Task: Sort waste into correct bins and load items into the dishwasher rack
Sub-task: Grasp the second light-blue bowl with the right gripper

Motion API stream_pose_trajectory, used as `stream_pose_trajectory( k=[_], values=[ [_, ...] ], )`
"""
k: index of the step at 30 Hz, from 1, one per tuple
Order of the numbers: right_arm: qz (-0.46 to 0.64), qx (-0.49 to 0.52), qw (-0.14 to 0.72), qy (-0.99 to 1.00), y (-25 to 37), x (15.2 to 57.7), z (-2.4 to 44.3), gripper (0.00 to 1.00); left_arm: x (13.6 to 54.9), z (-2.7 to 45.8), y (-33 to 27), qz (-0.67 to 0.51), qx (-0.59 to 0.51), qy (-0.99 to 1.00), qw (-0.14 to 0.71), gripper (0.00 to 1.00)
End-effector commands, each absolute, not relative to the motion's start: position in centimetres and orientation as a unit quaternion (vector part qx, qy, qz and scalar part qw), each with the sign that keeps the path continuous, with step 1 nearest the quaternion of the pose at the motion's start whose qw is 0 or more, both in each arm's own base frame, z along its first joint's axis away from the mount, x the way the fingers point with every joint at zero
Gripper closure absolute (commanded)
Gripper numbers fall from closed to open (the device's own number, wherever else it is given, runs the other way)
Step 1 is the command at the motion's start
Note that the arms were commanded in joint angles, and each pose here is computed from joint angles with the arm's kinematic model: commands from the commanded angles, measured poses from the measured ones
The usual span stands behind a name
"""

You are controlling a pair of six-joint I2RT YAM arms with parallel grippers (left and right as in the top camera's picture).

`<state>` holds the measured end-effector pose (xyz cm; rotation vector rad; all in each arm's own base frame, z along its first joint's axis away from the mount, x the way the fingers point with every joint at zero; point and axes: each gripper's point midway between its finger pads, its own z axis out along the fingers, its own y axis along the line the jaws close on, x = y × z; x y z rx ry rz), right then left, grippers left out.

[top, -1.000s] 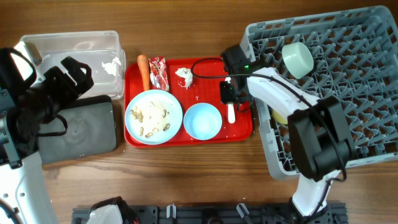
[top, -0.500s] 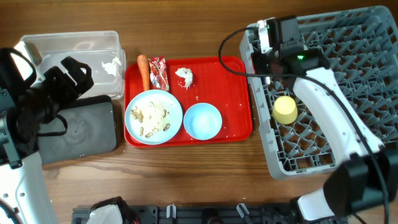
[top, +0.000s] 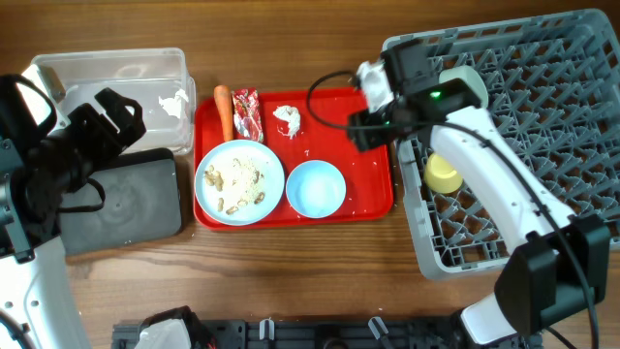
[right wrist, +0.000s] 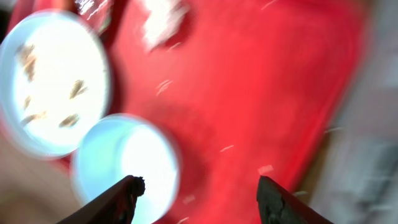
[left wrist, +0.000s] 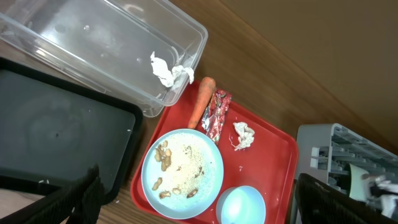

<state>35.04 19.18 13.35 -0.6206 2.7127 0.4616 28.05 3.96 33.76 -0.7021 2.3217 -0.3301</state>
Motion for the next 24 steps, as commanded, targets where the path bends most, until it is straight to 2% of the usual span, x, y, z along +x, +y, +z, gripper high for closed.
stream_pose_trajectory(
  k=[1, 3, 5, 7, 8, 9, 12, 14, 16, 18, 19, 20, 22, 24],
  values=[
    [0.19, -0.227, 0.085, 0.951, 22.1, 31.2, 10.3, 0.39, 28.1, 34.2, 4.4, -0.119, -0.271, 0.889, 0.349, 0.0],
    [0.147, -0.2, 0.053, 0.967, 21.6, 30.1, 7.5, 0.4, 28.1, 34.2, 4.4, -0.119, -0.271, 0.889, 0.349, 0.0],
    [0.059, -0.138, 0.047, 0.988, 19.4, 30.7, 4.1, 0.44, 28.1, 34.2, 4.4, -0.119, -0.271, 0.889, 0.349, 0.0],
    [0.035, -0.115, 0.047, 0.992, 18.6, 31.2, 2.2, 0.48, 28.1, 34.2, 4.4, -0.119, -0.271, 0.889, 0.349, 0.0],
    [0.044, -0.118, 0.039, 0.991, 18.8, 31.3, 1.4, 0.85, 28.1, 34.2, 4.4, -0.119, -0.271, 0.889, 0.349, 0.0],
    [0.06, -0.125, 0.032, 0.99, 19.3, 31.1, 1.3, 0.96, 28.1, 34.2, 4.4, -0.119, -0.271, 0.889, 0.349, 0.0],
    [0.135, -0.188, 0.04, 0.972, 21.9, 31.0, 3.2, 0.96, 28.1, 34.2, 4.4, -0.119, -0.271, 0.889, 0.349, 0.0],
    [0.12, -0.202, 0.093, 0.968, 21.6, 32.8, 6.9, 0.96, 28.1, 34.2, 4.4, -0.119, -0.271, 0.889, 0.349, 0.0],
    [0.031, -0.139, 0.167, 0.976, 17.9, 35.8, 10.5, 0.96, 28.1, 34.2, 4.4, -0.119, -0.271, 0.889, 0.349, 0.0],
    [-0.104, -0.025, 0.28, 0.954, 11.2, 39.0, 16.1, 0.96, 28.1, 34.2, 4.4, -0.119, -0.271, 0.889, 0.349, 0.0],
    [-0.195, 0.051, 0.354, 0.913, 6.2, 40.3, 20.4, 0.96, 28.1, 34.2, 4.4, -0.119, -0.271, 0.889, 0.349, 0.0],
    [-0.241, 0.09, 0.386, 0.886, 3.7, 40.6, 22.6, 0.96, 28.1, 34.2, 4.4, -0.119, -0.271, 0.889, 0.349, 0.0],
    [-0.334, 0.163, 0.427, 0.824, -1.6, 40.5, 26.6, 0.96, 28.1, 34.2, 4.4, -0.119, -0.271, 0.889, 0.349, 0.0],
    [-0.402, 0.171, 0.414, 0.799, -4.8, 40.2, 27.8, 0.95, 28.1, 34.2, 4.4, -0.119, -0.271, 0.889, 0.349, 0.0]
  ],
)
